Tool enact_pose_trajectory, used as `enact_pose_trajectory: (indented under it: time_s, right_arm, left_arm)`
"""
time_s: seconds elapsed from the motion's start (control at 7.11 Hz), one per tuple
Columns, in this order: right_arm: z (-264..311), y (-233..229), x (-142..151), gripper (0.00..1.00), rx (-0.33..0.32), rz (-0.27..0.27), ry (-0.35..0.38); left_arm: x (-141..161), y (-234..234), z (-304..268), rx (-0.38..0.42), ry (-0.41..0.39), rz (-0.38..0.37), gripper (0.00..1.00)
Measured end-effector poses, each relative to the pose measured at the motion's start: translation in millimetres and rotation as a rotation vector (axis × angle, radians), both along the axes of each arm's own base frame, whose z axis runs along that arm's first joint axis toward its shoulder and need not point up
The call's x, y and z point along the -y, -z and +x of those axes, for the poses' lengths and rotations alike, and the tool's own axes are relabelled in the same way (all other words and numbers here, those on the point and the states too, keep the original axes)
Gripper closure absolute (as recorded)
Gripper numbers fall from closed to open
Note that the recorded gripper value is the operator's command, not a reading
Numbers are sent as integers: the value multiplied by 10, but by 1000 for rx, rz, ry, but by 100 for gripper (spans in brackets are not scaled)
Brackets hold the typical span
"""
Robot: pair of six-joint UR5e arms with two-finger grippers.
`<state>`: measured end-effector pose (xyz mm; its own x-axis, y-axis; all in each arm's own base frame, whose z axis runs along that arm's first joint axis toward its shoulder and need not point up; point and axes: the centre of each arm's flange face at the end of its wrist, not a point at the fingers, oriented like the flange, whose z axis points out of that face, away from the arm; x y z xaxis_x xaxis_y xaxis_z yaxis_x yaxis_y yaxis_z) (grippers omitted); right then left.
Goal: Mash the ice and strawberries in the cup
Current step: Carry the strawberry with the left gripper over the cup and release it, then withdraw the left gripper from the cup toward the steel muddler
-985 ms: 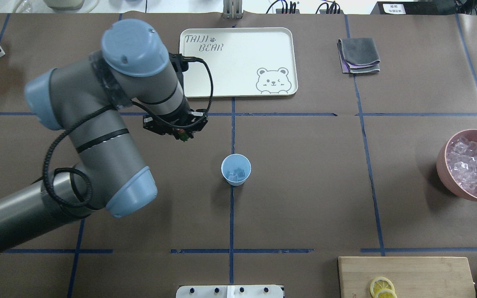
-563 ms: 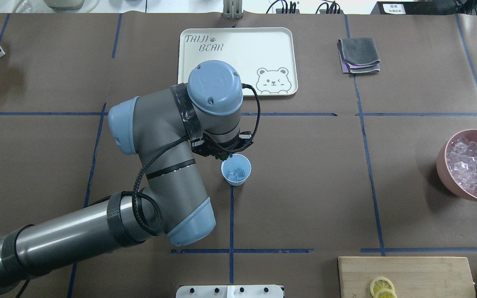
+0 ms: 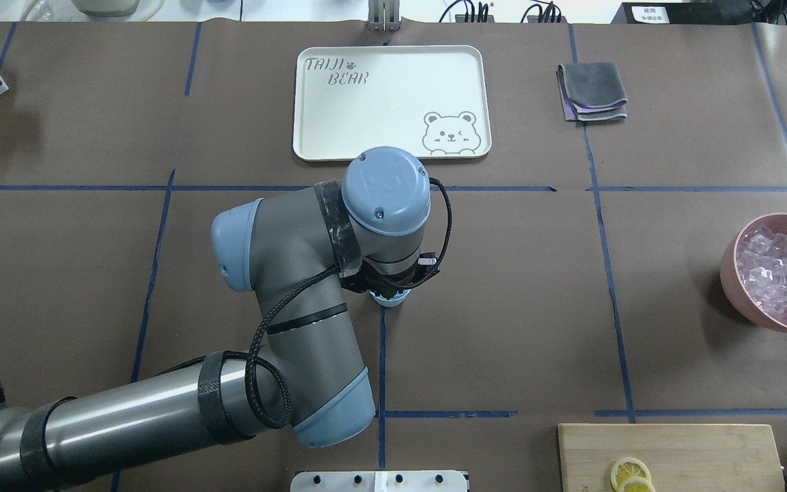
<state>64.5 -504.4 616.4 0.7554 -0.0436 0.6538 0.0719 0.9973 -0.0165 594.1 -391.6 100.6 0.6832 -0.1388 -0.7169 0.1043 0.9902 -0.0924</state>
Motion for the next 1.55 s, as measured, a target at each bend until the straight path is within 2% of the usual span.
enact_pose_trajectory:
  time_s: [0.14,0.28,0.7,0.98,1.13,1.41,1.55]
  right_arm:
    - [0,3,-2,1,0,1,0]
    - [0,4,-3,1,0,1,0]
    - [0,5,-3,1,0,2,0]
    - [0,13,-3,1,0,3,0]
    - [1,16,-2,1,-1,4,1]
    - [1,21,-2,1,-1,5,1]
    - [1,27,-2,1,-1,6,0]
  left_arm:
    - [-6,10,1,-2,-1,1,32]
    - [-1,13,-3,-3,-1,2,0]
    - [77,0,-67,-2,-16,27,0]
    - [409,-255,-435,4,-60,55,0]
    - [596,-580,-819,5,-102,81,0]
    - [895,-1373,-1891,18,-187,187,0]
    - [1105,-1776,-2472,28,-205,201,0]
